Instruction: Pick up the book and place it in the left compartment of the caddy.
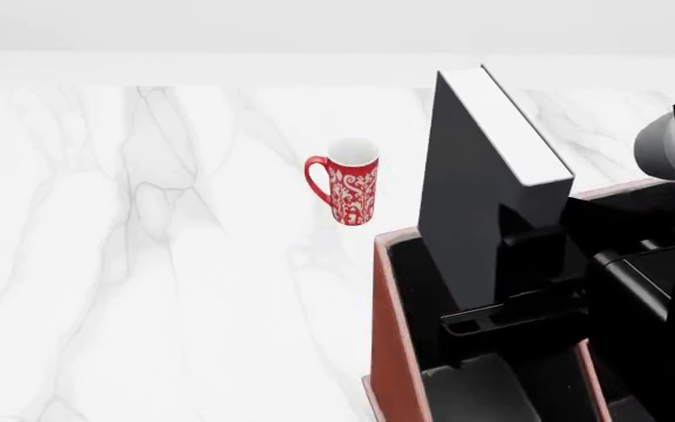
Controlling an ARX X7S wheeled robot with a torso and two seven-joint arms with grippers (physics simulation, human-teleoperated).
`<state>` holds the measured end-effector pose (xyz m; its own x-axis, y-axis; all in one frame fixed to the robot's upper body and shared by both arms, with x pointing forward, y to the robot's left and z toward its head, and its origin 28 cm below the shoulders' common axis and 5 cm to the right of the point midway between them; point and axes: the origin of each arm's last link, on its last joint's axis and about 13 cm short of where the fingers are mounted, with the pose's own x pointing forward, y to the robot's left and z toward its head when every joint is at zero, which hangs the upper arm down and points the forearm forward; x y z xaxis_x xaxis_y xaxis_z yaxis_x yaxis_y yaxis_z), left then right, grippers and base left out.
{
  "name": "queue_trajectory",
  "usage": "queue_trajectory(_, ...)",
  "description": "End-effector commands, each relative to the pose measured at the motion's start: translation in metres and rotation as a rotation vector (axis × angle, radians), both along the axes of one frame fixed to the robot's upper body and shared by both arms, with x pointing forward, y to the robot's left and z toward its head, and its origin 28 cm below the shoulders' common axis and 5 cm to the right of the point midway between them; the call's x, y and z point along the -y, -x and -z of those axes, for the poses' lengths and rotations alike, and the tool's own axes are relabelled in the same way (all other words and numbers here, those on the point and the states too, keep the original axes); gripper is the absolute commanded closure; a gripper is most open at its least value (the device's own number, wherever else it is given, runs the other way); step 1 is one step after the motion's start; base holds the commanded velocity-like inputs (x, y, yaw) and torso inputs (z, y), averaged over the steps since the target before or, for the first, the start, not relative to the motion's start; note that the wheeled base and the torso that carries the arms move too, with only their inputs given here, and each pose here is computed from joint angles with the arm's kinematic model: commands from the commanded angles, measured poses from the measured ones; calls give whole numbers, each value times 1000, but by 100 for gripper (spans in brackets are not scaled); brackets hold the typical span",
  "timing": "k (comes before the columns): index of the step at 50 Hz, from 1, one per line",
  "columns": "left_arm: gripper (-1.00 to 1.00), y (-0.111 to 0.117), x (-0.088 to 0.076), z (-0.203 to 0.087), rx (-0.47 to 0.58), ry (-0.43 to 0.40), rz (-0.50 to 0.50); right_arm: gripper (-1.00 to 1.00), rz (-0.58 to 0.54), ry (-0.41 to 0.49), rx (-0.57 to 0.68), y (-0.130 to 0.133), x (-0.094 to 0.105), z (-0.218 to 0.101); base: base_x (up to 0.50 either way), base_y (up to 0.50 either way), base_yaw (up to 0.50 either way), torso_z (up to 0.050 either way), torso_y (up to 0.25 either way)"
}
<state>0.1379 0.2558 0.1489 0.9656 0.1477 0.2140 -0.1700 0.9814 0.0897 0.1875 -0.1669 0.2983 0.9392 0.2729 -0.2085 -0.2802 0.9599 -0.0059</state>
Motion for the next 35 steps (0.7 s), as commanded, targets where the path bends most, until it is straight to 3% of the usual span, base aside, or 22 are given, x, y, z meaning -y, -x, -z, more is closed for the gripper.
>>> queue_trajectory(1,-100,0,0,0,0,-1,0,100,36,17,43,1,6,0,0,0,0,0,10)
queue_trajectory(35,-100,1,1,0,0,-2,2,100,35,21,-11,-6,12,28,0,0,0,0,1)
